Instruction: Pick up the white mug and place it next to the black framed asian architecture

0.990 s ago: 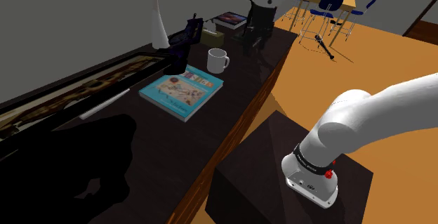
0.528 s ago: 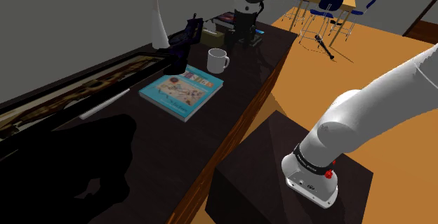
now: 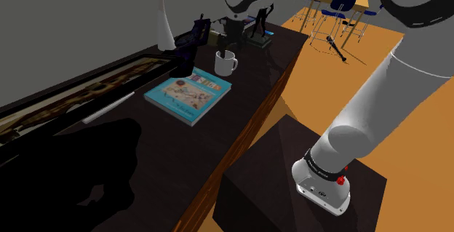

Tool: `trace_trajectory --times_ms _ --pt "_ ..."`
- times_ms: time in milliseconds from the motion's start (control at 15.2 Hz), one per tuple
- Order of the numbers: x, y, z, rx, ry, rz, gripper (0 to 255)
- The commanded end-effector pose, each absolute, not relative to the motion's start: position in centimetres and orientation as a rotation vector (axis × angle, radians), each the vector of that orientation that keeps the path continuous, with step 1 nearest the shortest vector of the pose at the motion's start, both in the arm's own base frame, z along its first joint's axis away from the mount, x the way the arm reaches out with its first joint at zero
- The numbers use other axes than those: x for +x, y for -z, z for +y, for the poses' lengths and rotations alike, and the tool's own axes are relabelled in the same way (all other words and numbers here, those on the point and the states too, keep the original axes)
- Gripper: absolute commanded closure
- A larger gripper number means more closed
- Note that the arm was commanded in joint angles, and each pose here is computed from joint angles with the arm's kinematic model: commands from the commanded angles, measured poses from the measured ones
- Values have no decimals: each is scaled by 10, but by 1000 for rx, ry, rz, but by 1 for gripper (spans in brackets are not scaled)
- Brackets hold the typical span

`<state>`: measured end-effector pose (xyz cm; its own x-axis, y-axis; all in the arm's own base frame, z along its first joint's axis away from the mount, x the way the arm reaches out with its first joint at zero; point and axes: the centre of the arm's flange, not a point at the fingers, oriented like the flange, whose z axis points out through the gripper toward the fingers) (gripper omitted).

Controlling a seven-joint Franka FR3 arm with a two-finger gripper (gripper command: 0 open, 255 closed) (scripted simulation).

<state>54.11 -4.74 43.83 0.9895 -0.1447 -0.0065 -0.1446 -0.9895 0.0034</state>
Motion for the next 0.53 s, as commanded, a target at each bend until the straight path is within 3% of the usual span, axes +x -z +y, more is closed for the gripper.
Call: trace_trajectory --times_ms 0,462 --pt "563 -427 -53 3129 4 -248 0" --pt "636 -388 -75 3125 -12 -314 0"
